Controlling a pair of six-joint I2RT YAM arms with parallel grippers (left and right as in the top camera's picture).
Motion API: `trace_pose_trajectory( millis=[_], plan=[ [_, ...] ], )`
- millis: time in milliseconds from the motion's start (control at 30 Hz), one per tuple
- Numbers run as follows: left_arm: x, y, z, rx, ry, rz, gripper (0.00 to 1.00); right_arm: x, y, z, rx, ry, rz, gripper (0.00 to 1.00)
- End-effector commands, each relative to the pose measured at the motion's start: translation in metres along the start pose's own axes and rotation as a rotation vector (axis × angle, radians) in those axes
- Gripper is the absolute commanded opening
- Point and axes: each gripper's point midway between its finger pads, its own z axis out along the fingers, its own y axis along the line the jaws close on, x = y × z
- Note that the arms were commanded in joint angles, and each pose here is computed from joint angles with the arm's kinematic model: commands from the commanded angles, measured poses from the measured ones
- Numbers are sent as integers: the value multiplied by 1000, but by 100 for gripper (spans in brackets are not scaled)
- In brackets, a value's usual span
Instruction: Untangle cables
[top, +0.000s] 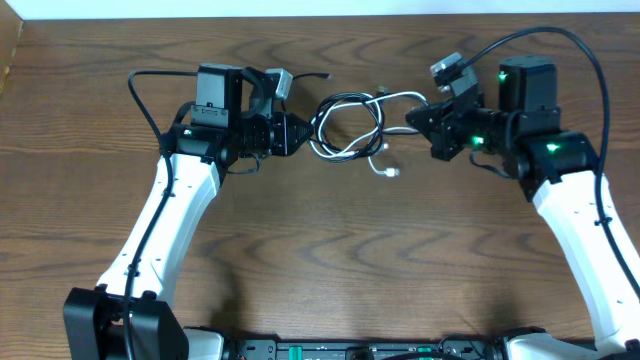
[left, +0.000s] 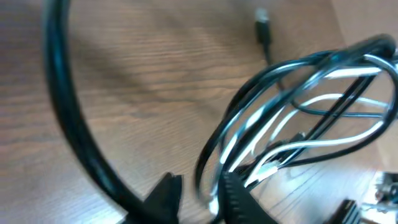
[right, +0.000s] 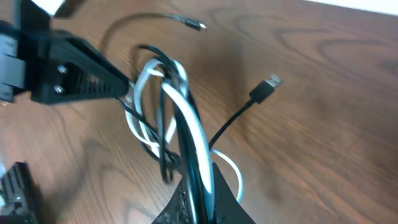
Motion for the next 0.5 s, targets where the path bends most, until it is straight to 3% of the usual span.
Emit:
trace_pose_trajectory(
  millis=[0,200,467],
  plan=[
    [5,14,5,-48,15,-8,34,-17,16,-23,-88,-79,-44,1],
    [7,14,10,-45,28,-9,47,-17,15,-24,-109,-81,-31,1],
    [15,-15,33,6,59,9,54,-13,11,-19,-111,-65,-4,1]
  ],
)
